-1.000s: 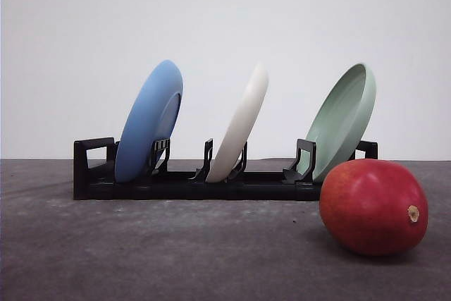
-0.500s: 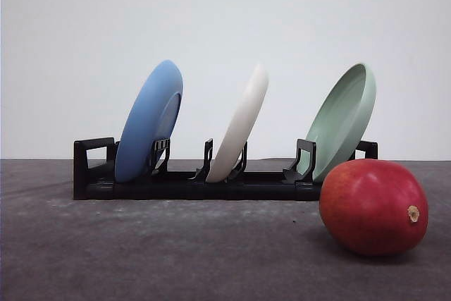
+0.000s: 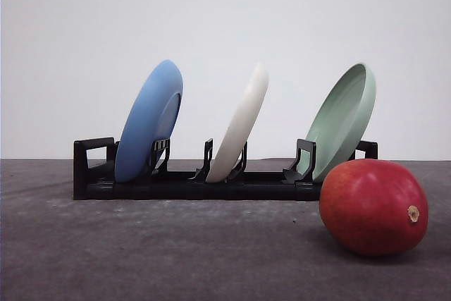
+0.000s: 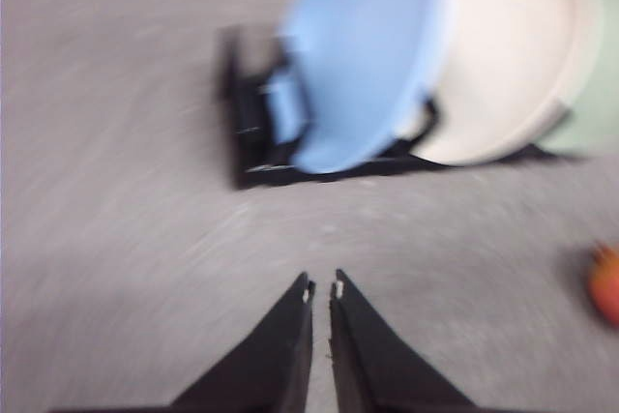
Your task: Place pomegranate in white plate
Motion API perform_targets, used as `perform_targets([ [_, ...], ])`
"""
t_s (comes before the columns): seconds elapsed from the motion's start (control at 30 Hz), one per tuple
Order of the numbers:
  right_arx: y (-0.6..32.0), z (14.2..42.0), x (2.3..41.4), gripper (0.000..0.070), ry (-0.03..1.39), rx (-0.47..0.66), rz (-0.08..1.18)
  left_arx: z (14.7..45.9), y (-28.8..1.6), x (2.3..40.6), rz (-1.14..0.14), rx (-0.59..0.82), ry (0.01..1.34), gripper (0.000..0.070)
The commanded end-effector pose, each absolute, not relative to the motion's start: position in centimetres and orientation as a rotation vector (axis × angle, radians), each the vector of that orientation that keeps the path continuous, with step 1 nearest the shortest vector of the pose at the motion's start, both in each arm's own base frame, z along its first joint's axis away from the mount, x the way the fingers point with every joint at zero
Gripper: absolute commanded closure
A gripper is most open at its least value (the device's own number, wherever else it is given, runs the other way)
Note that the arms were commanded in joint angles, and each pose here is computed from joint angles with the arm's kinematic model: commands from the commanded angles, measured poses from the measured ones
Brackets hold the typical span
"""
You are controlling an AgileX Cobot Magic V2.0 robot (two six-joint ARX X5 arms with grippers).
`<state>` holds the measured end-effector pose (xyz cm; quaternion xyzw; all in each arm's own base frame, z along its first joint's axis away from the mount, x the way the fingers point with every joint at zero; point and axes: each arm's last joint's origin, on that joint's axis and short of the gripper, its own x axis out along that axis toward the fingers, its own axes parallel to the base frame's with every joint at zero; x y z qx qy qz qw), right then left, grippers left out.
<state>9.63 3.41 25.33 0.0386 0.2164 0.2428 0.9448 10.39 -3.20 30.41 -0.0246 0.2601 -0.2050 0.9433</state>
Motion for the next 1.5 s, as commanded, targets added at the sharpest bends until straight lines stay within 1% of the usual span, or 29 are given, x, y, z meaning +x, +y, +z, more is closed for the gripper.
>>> perform_targets([
  [0.0, 3.7, 25.9, 9.6, 0.0694, 0.390, 0.005, 0.533, 31.1, -3.6, 10.6, -0.498, 0.145, 0.455, 0.0686],
  [0.07, 3.9, 26.0, 9.6, 0.0694, 0.367, -0.029, 0.561, 31.1, -4.0, 10.7, -0.555, 0.261, 0.419, 0.0684],
  [0.1, 4.0, 26.1, 9.6, 0.0694, 0.357, -0.040, 0.568, 31.1, -4.2, 10.8, -0.570, 0.288, 0.407, 0.0684],
  [0.27, 4.0, 26.2, 9.6, 0.0693, 0.337, -0.049, 0.572, 31.1, -4.4, 10.9, -0.590, 0.293, 0.406, 0.0680],
  [0.3, 4.0, 26.3, 9.6, 0.0682, 0.336, -0.049, 0.572, 31.1, -4.5, 10.9, -0.593, 0.287, 0.406, 0.0643],
  [0.33, 4.0, 26.3, 9.6, 0.0637, 0.335, -0.049, 0.572, 31.1, -4.5, 10.9, -0.599, 0.277, 0.407, 0.0564],
  [0.4, 4.0, 26.3, 9.6, 0.0488, 0.335, -0.049, 0.572, 31.2, -4.5, 10.8, -0.610, 0.247, 0.413, 0.0349],
  [0.43, 4.0, 26.3, 9.6, 0.0421, 0.335, -0.049, 0.572, 31.2, -4.5, 10.8, -0.613, 0.232, 0.416, 0.0277],
  [0.47, 4.0, 26.3, 9.6, 0.0384, 0.335, -0.049, 0.572, 31.2, -4.5, 10.8, -0.616, 0.222, 0.419, 0.0258],
  [0.5, 4.0, 26.3, 9.6, 0.0375, 0.334, -0.048, 0.572, 31.2, -4.6, 10.8, -0.617, 0.215, 0.420, 0.0266],
  [0.7, 4.0, 26.4, 9.6, 0.0375, 0.325, -0.046, 0.573, 31.2, -4.8, 10.8, -0.640, 0.214, 0.412, 0.0268],
  [0.9, 4.0, 26.4, 9.6, 0.0375, 0.325, -0.043, 0.586, 31.3, -6.4, 11.8, -0.728, 0.224, 0.379, 0.0268],
  [1.1, 4.0, 26.4, 9.6, 0.0375, 0.325, -0.043, 0.588, 30.9, -9.5, 14.2, -0.815, 0.227, 0.347, 0.0268],
  [1.33, 4.0, 26.4, 9.6, 0.0375, 0.325, -0.043, 0.588, 29.5, -14.0, 17.1, -0.850, 0.245, 0.300, 0.0271],
  [1.47, 4.0, 26.4, 9.6, 0.0375, 0.326, -0.044, 0.587, 28.4, -16.7, 18.4, -0.860, 0.226, 0.270, 0.0271],
])
